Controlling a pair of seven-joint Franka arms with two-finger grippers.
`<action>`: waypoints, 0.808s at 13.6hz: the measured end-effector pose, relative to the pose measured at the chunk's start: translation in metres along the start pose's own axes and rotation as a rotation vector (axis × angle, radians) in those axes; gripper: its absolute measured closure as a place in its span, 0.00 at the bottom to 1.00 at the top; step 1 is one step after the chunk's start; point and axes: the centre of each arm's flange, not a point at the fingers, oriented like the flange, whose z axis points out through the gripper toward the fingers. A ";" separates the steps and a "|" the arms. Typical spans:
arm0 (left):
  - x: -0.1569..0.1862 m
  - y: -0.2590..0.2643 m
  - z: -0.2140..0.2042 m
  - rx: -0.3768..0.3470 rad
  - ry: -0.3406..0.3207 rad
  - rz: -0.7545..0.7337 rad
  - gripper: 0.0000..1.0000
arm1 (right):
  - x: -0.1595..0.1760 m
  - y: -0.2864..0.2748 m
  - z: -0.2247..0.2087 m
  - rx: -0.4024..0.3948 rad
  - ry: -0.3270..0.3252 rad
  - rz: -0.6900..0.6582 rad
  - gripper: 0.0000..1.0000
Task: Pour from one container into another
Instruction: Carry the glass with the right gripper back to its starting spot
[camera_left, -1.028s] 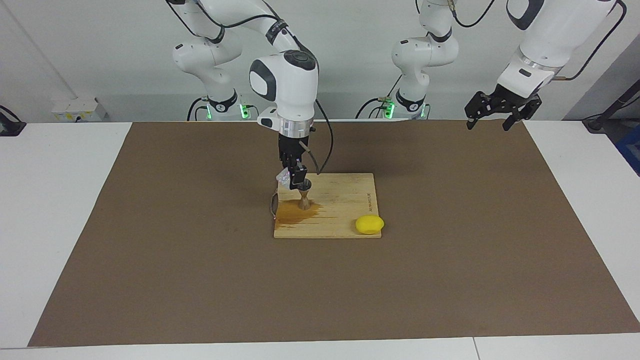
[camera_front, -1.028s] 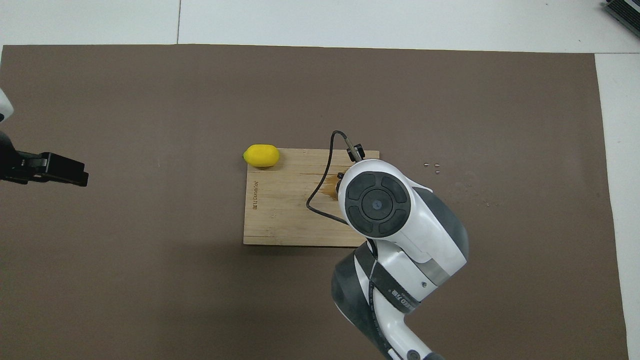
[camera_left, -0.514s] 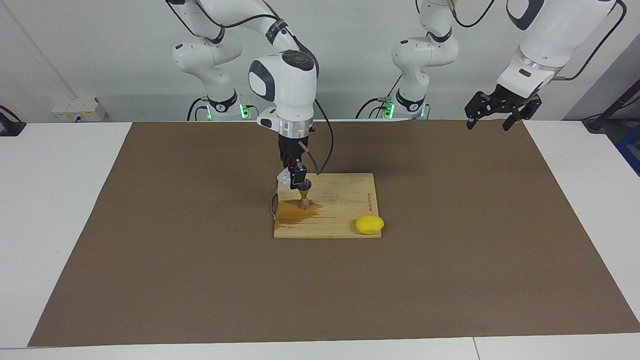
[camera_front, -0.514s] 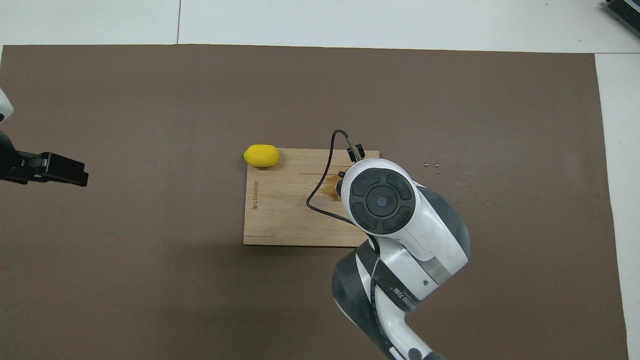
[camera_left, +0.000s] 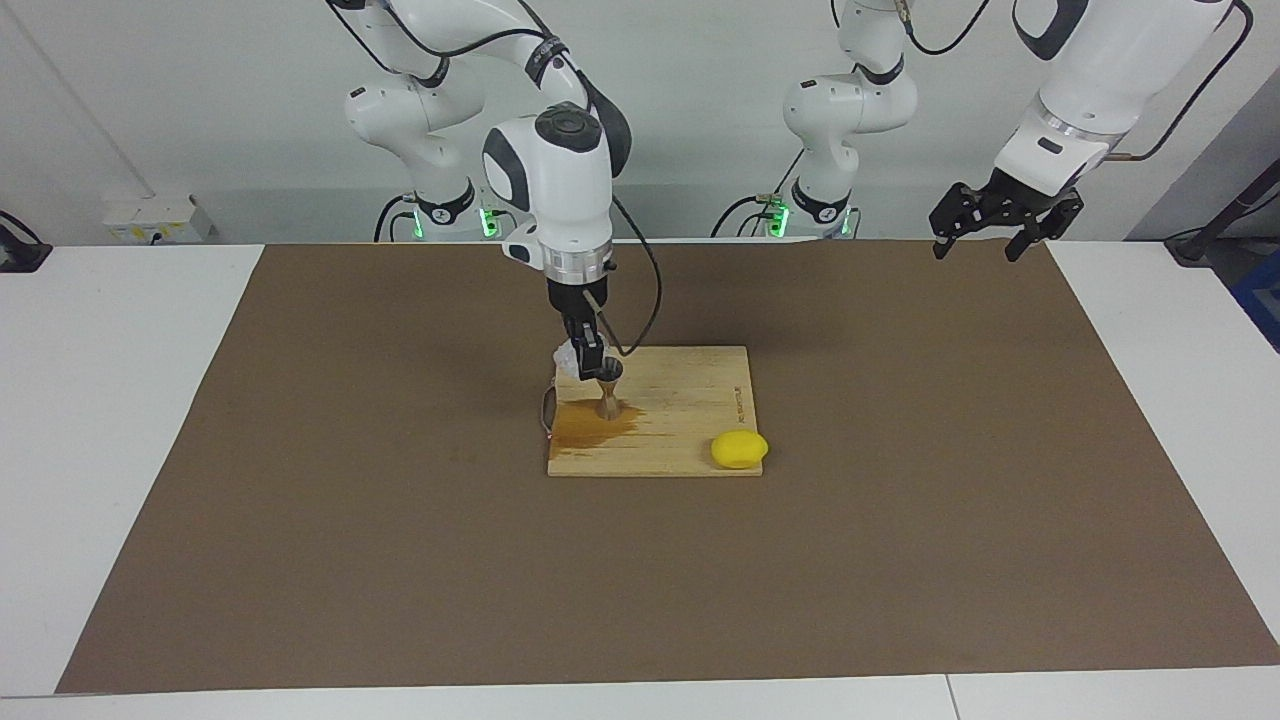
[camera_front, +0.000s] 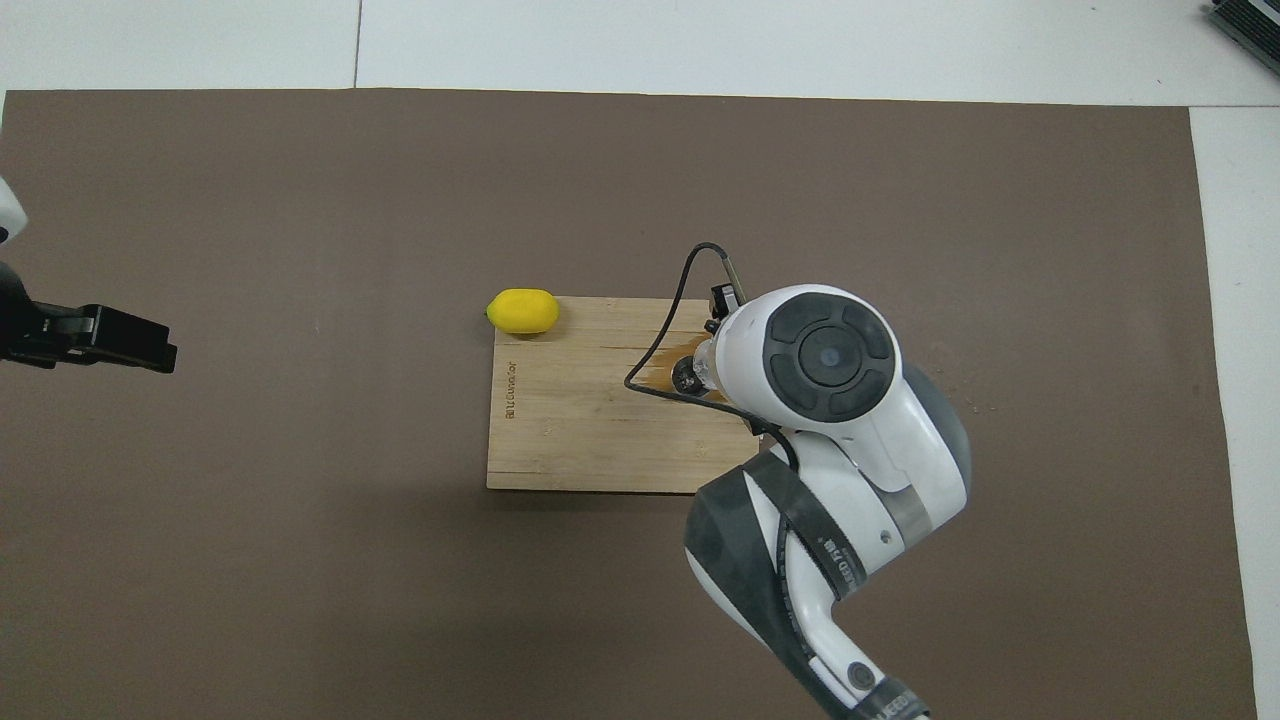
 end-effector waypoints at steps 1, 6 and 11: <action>0.000 0.000 0.000 0.000 0.000 0.000 0.00 | 0.013 -0.004 0.002 -0.008 -0.043 0.036 0.49; 0.000 0.000 0.000 0.000 0.000 0.000 0.00 | 0.099 -0.015 0.025 -0.062 -0.264 0.191 0.49; 0.000 0.000 0.000 0.000 0.000 0.000 0.00 | 0.220 -0.001 0.067 -0.061 -0.462 0.370 0.49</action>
